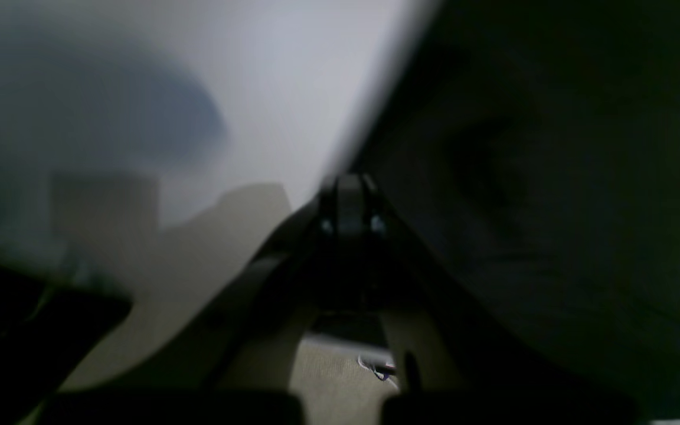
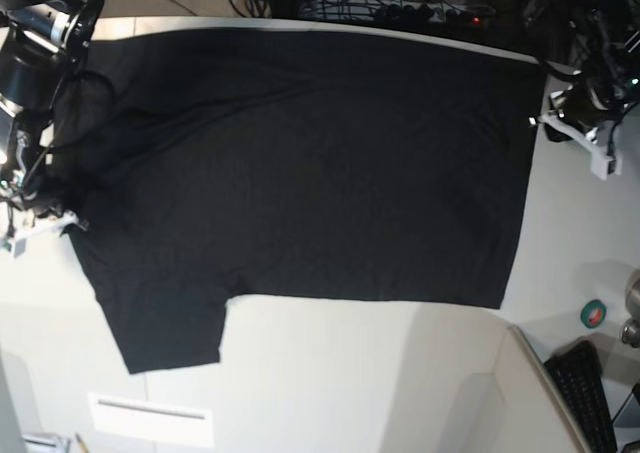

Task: Layout the t-shirt on the table in an organized manner, then fold the t-shirt properly
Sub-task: 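Grasp the shirt side with the right gripper and pull it outward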

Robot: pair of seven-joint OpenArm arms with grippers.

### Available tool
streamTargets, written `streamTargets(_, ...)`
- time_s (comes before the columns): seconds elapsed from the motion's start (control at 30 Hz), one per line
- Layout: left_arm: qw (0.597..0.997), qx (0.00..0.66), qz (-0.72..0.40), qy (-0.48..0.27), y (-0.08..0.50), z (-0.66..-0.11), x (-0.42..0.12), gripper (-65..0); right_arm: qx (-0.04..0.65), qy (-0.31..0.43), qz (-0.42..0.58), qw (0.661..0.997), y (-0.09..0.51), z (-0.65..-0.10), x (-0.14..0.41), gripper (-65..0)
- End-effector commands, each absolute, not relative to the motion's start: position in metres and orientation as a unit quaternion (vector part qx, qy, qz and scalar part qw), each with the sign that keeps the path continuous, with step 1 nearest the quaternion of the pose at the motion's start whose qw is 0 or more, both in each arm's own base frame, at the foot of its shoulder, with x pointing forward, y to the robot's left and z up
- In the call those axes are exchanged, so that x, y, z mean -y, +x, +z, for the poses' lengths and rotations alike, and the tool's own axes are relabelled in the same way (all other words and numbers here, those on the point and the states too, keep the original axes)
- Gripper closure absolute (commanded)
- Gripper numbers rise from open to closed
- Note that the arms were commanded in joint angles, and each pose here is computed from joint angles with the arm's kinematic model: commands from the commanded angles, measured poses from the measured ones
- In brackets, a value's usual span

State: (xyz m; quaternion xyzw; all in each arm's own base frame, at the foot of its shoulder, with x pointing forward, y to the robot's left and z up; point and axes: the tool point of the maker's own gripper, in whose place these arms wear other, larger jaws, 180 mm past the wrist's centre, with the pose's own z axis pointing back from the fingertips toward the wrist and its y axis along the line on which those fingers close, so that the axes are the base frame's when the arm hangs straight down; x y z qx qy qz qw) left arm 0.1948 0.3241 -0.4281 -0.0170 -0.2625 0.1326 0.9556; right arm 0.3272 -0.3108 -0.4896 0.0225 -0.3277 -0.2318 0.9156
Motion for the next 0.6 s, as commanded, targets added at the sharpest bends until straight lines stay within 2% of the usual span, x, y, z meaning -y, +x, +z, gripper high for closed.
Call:
streamTargets(0.0,0.954,0.271,0.128,-0.008,0.198,-0.422,-0.330,0.0,0.364,0.014,-0.234,0.901,0.347,-0.471,0.325,-27.9)
streamTargets(0.4,0.950,0.282,0.130,-0.030,0.218,-0.424,-0.316,0.0,0.346,0.014,-0.260,0.901,0.341,-0.494,0.341,-27.9)
streamTargets(0.57,0.950,0.282,0.131,-0.030,0.218,-0.424,-0.316,0.0,0.336,0.009,-0.207,0.919,0.341,-0.499,0.325,-27.2)
